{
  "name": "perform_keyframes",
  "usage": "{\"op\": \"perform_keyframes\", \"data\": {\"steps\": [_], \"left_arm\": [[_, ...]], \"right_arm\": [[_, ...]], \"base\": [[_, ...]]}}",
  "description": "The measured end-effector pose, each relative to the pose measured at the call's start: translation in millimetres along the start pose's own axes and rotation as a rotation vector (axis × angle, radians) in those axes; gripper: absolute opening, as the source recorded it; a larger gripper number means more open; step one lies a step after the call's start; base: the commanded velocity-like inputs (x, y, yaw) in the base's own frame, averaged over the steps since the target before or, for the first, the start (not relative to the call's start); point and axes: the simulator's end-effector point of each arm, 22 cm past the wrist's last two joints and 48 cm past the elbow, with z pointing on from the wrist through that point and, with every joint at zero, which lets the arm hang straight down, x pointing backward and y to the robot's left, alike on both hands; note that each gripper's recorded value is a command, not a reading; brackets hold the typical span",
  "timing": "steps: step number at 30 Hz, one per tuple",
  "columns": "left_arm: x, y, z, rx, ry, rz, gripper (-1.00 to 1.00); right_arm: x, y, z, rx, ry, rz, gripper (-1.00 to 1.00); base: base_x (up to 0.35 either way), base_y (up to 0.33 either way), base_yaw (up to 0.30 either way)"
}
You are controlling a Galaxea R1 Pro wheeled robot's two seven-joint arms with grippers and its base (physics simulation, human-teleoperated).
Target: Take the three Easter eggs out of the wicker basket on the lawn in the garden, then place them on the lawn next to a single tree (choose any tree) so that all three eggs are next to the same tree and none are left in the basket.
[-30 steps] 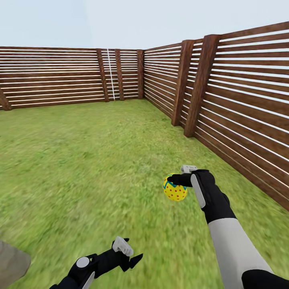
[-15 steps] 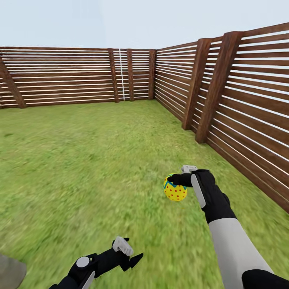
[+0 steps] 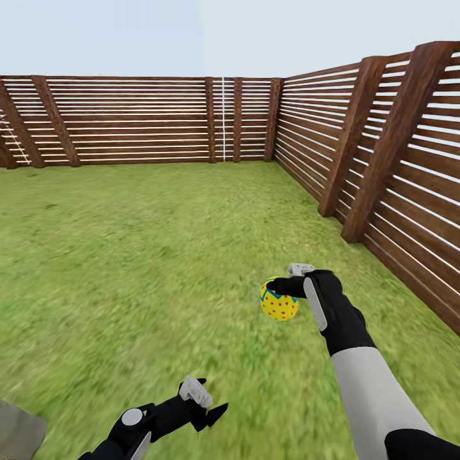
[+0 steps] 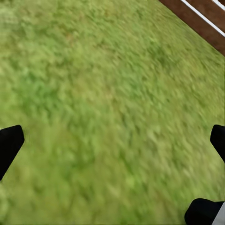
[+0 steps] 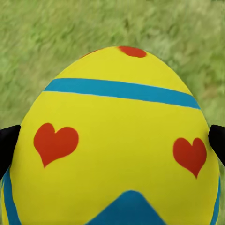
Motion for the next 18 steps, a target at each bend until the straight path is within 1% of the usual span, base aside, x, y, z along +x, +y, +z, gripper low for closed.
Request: {"op": "perform_keyframes", "data": {"steps": [7,18], "left_arm": [[-0.1,0.0,0.0,0.000,0.000,0.000,1.00],[-0.2,0.3,0.1,-0.001,-0.001,0.000,1.00]], "right_arm": [[1.7,-0.1,1.1,0.002,0.005,-0.001,-1.00],[3.6,0.3,2.4,0.003,0.009,-0.002,-1.00]], "base": [[0.232,-0.228,0.271],[0.185,-0.256,0.272]]}}
